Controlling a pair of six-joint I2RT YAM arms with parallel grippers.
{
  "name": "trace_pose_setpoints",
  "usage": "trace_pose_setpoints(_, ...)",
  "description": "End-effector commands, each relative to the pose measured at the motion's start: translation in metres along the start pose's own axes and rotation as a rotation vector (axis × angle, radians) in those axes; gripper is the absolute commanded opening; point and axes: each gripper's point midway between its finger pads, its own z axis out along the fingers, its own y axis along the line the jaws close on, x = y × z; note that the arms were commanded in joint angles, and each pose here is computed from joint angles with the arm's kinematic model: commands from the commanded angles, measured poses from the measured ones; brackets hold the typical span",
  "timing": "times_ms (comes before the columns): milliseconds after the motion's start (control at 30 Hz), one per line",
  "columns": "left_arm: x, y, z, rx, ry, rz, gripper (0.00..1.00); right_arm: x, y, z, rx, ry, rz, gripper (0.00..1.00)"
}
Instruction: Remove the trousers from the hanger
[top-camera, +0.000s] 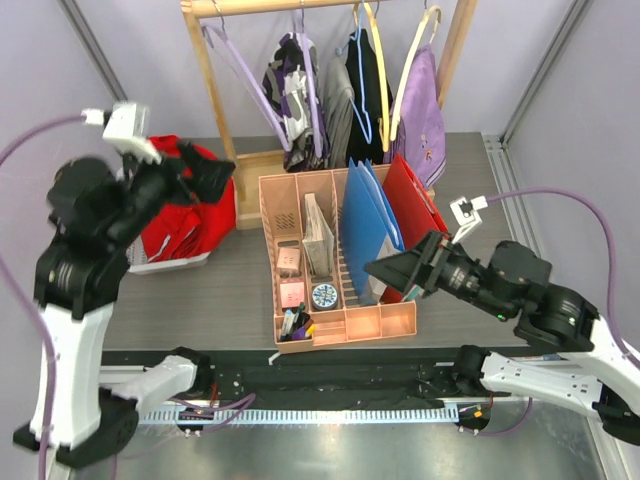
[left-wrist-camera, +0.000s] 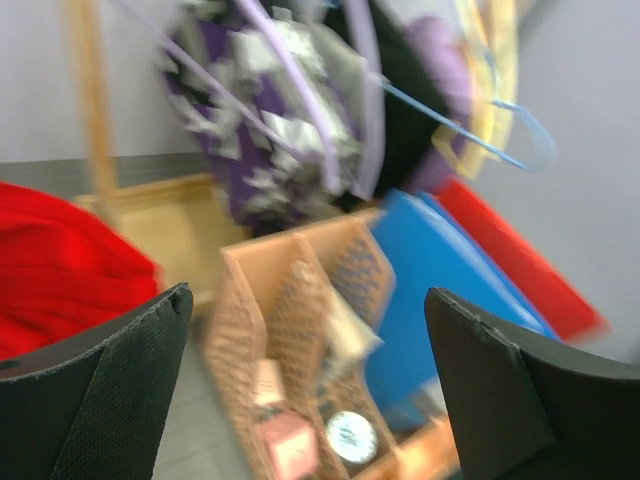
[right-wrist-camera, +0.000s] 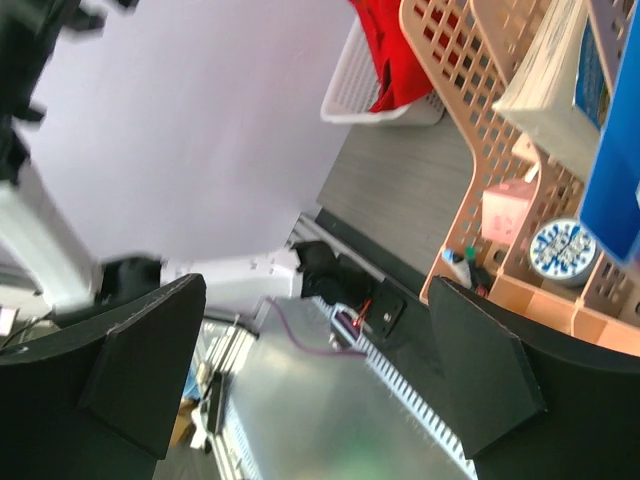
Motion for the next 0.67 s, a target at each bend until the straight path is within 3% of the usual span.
trace_pose_setpoints(0, 0.023, -0.063, -0.045, 0.373, 0.006, -0.136, 0.99, -0.03, 0.008, 0.039, 0.011, -0.152, -0.033, 0.99)
trace_pose_setpoints(33, 0.038, -0.068, -0.041, 0.423, 0.019, -0.172, 0.99, -0.033, 0.009, 0.047, -0.001, -0.173, -0.029, 0.99)
trace_pose_setpoints(167, 0.061, -0.101, -0.091, 0.699, -0.013, -0.339, 1.0, -0.035, -0.01, 0.079, 0.052, -0.251, -0.014, 1.0)
trace_pose_setpoints(233, 0.068, -0.108, -0.105, 0.775, -0.028, -0.347, 1.0, -0.031, -0.024, 0.093, 0.085, -0.285, -0.002, 1.0)
trace_pose_setpoints(367, 0.107, -0.107, -0.117, 0.836, 0.043, -0.389, 1.0, -0.011, -0.036, 0.112, 0.08, -0.251, -0.002, 1.0)
trace_pose_setpoints(633, 0.144, -0.11, -0.163, 0.963, 0.047, -0.359, 1.0, 0.016, -0.038, 0.116, -0.014, -0.221, -0.019, 1.0)
